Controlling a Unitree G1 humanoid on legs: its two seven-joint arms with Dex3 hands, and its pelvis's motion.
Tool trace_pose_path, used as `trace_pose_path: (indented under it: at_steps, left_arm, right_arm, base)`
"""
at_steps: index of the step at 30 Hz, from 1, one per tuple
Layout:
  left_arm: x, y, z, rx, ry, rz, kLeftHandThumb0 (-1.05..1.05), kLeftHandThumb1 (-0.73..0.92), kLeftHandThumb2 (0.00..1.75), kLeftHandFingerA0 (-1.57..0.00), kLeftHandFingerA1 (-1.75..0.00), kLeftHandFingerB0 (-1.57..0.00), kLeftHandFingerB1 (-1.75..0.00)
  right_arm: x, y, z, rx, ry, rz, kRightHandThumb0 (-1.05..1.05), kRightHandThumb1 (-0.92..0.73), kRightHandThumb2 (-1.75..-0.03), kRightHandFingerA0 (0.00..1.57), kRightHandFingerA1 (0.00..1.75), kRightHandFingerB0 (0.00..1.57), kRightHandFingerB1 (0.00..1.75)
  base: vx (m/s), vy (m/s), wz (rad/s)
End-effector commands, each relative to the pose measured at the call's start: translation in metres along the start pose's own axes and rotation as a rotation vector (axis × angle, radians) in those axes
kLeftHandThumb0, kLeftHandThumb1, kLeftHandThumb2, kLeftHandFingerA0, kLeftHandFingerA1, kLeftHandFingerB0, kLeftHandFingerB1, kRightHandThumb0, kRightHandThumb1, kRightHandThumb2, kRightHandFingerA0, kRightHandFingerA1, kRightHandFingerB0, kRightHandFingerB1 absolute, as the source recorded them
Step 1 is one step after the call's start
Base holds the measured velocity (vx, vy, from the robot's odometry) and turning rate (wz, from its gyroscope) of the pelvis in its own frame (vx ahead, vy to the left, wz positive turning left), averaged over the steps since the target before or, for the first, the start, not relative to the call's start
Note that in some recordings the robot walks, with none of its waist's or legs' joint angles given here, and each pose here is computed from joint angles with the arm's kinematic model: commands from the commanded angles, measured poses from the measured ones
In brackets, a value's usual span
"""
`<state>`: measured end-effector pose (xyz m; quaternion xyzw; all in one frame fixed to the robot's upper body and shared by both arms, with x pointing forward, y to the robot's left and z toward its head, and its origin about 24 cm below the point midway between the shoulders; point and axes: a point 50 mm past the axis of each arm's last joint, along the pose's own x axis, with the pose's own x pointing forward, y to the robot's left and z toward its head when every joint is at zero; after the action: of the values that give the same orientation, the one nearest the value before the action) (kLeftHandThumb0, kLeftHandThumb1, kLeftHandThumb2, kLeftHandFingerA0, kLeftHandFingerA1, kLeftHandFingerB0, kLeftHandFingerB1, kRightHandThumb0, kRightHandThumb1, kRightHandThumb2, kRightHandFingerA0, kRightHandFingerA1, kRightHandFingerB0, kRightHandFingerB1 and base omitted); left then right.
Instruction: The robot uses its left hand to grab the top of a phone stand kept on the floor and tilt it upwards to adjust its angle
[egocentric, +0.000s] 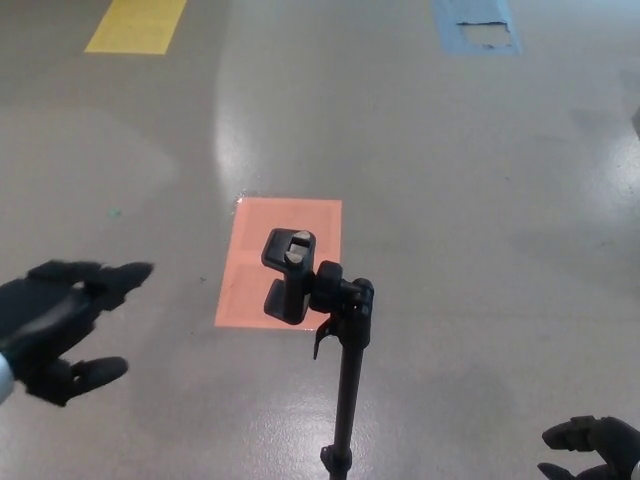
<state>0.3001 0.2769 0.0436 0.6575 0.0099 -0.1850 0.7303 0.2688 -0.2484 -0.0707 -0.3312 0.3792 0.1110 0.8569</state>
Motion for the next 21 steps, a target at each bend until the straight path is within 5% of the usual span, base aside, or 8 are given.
trace_pose_path:
  at_steps: [1,14,15,16,17,21]
  left_arm:
    - [-0.015,-0.031,-0.020,-0.156,0.131,0.021,-0.87,0.80,1.12,-0.07,-0.26,-0.06,-0.13]
    - [-0.077,-0.128,-0.043,-0.479,0.568,-0.100,-0.87,0.73,1.05,-0.10,-0.31,-0.09,-0.22]
    - [-0.083,-0.133,-0.044,-0.502,0.600,-0.090,-0.82,0.72,0.82,-0.11,-0.29,-0.06,-0.21]
    - [-0.084,-0.134,-0.045,-0.508,0.607,-0.087,-0.82,0.72,0.82,-0.11,-0.29,-0.06,-0.21]
    - [-0.088,-0.137,-0.046,-0.523,0.632,-0.093,-0.86,0.72,1.03,-0.09,-0.30,-0.09,-0.22]
    - [-0.099,-0.145,-0.050,-0.558,0.701,-0.120,-0.87,0.74,1.06,-0.09,-0.28,-0.09,-0.20]
  right_arm:
    - [-0.004,0.011,-0.022,0.005,0.042,0.015,-0.51,-0.70,-0.61,0.25,0.36,0.26,0.32]
    - [-0.007,0.030,-0.039,0.007,0.089,0.037,-0.49,-0.70,-0.61,0.26,0.35,0.26,0.32]
    - [-0.007,0.030,-0.040,0.012,0.089,0.037,-0.48,-0.70,-0.61,0.26,0.36,0.25,0.32]
    - [-0.007,0.030,-0.040,0.014,0.089,0.036,-0.48,-0.70,-0.61,0.26,0.36,0.25,0.32]
    - [-0.007,0.030,-0.041,0.018,0.090,0.037,-0.48,-0.70,-0.61,0.26,0.36,0.25,0.32]
    - [-0.007,0.030,-0.040,0.021,0.094,0.032,-0.48,-0.70,-0.61,0.26,0.35,0.26,0.32]
  base:
    - [0.00,0.000,0.00]
    - [0.00,0.000,0.00]
    - [0.00,0.000,0.00]
    - [0.00,0.000,0.00]
    - [0.00,0.000,0.00]
    - [0.00,0.000,0.00]
